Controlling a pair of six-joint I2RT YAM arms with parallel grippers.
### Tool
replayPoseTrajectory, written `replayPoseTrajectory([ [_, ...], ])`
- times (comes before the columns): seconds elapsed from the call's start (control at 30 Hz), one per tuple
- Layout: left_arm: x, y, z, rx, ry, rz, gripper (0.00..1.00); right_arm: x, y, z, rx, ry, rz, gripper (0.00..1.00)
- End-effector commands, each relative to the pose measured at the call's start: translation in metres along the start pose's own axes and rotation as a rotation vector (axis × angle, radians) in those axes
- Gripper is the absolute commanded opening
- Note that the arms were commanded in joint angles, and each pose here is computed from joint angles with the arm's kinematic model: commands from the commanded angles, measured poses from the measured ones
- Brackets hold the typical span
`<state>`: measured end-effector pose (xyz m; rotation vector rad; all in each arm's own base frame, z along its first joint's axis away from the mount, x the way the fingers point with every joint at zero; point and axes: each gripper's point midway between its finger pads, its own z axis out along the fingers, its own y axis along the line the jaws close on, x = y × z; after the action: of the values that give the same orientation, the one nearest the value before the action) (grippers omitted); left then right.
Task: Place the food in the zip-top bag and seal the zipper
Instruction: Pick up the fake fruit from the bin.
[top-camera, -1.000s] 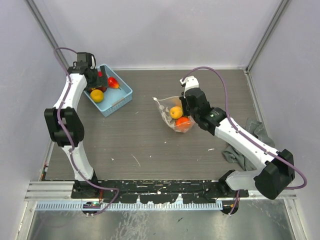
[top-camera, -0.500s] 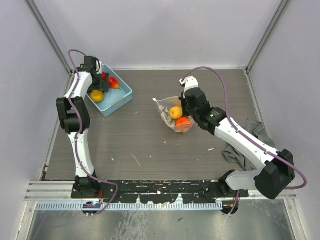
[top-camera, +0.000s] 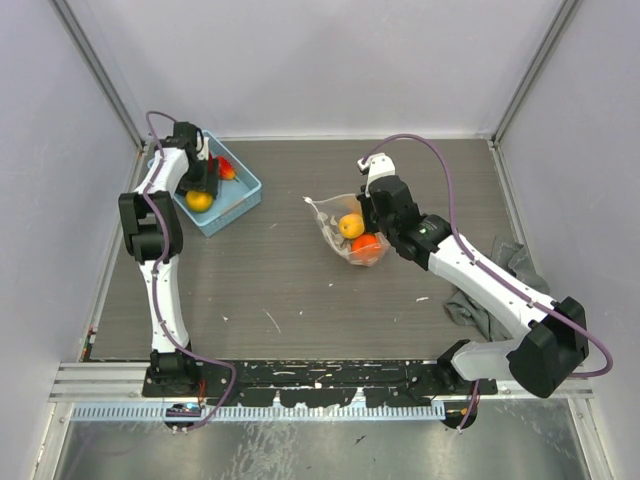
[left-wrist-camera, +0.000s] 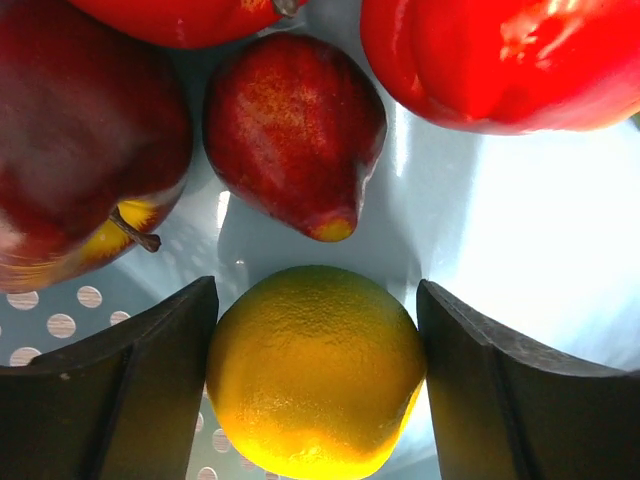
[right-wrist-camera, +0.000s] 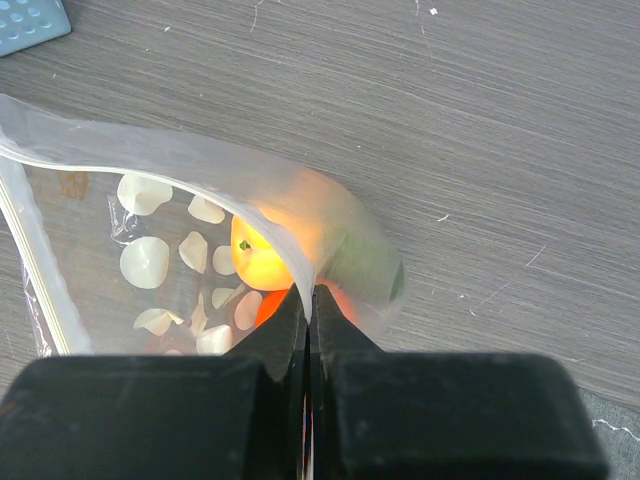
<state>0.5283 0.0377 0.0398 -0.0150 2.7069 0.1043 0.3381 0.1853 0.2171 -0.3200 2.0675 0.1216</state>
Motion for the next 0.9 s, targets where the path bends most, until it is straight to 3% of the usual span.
replayPoseTrajectory([
  [0.0,-0.013,-0.004,-0.024,0.05,-0.041,-0.021,0.68,-0.02,0.004,-0.003,-0.015,-0.066,0.035,0.01],
  [0.2,-0.026,-0.012,-0.053,0.092,-0.111,-0.074,0.52,-0.026,0.004,-0.009,-0.022,-0.073,0.041,0.01],
  [0.5,-0.034,-0.025,-0.11,0.168,-0.204,-0.175,0.48,-0.035,0.007,-0.016,-0.045,-0.082,0.054,0.01],
  [0.87,-0.011,-0.088,-0.199,0.479,-0.309,-0.352,0.45,-0.041,0.014,-0.023,-0.094,-0.092,0.072,0.01],
])
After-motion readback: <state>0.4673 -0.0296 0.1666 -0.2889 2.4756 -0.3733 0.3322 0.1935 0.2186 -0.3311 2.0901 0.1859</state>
